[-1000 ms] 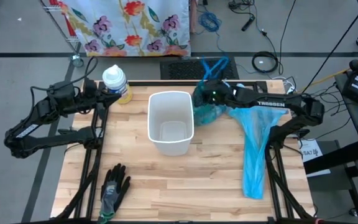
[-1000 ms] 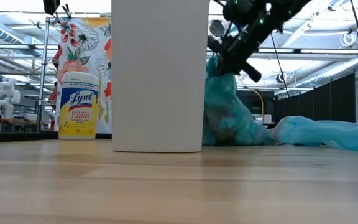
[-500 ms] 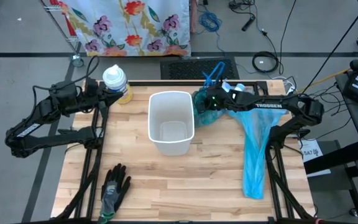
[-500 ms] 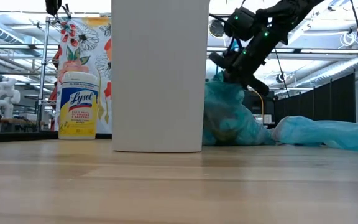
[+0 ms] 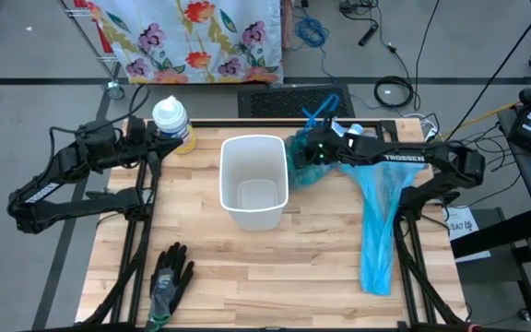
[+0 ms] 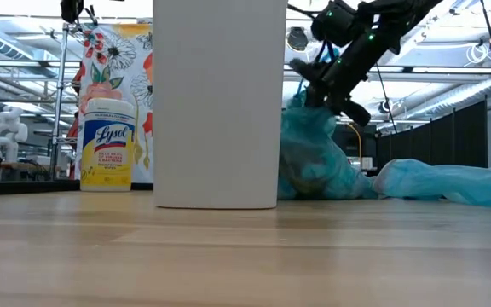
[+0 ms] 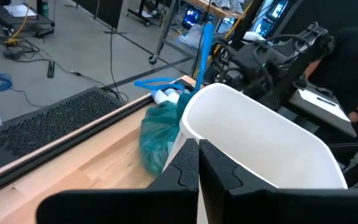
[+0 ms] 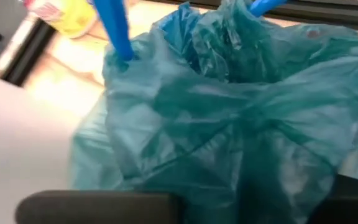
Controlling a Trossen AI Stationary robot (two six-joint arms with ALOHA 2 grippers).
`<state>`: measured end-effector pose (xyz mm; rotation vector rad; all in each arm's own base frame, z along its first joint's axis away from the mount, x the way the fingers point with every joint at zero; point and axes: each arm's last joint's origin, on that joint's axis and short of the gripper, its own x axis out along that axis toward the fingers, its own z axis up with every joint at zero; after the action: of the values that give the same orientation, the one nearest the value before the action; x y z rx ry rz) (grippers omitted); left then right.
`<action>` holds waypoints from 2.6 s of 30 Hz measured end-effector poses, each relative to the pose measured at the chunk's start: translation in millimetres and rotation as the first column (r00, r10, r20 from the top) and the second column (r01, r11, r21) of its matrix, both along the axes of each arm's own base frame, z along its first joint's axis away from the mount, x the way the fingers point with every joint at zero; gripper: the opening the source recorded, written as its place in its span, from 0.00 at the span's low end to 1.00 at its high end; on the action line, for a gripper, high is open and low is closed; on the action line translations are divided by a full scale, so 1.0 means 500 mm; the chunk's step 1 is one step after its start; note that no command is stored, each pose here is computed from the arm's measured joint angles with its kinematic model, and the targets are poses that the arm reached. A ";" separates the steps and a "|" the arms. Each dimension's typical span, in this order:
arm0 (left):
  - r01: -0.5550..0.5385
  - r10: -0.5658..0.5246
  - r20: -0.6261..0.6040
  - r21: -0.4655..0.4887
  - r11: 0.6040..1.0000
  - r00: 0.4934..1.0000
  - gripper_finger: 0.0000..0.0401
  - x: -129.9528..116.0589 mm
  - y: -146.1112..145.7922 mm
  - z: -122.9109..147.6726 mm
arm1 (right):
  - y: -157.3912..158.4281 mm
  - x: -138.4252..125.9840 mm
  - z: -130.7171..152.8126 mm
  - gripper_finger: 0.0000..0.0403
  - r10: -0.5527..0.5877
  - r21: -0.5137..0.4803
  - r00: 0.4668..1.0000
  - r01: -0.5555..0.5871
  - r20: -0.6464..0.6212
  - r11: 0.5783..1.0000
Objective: Place trash/remove bag and relplace
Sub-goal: Remove the blue trash bag from the white trash bin, then insert the light blue trash bag into the white trash bin
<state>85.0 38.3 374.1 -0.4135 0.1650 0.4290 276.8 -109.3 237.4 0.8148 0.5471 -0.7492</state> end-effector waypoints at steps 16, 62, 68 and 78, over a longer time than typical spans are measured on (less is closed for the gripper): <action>-0.005 0.005 0.012 -0.022 1.000 1.000 0.01 0.000 0.000 0.000 | 0.067 -0.066 0.095 0.30 0.049 -0.003 0.993 -0.049 0.110 0.999; 0.106 -0.113 -0.063 -0.115 0.988 0.992 0.01 0.006 -0.012 -0.030 | 0.373 -0.176 0.117 0.30 0.107 0.052 0.986 -0.114 0.125 0.992; 0.114 -0.128 -0.082 -0.152 0.982 0.988 0.01 0.017 -0.012 -0.053 | 0.412 -0.156 0.079 0.30 0.099 0.087 0.993 -0.104 0.060 0.991; 0.183 -0.195 -0.062 -0.166 0.969 0.979 0.01 0.047 -0.017 -0.071 | 0.432 -0.189 0.014 0.30 -0.055 0.317 0.947 0.161 -0.318 0.935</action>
<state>108.3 29.7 338.7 -0.5335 0.3133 0.2443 182.3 106.8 244.3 1.0639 0.9338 -0.9048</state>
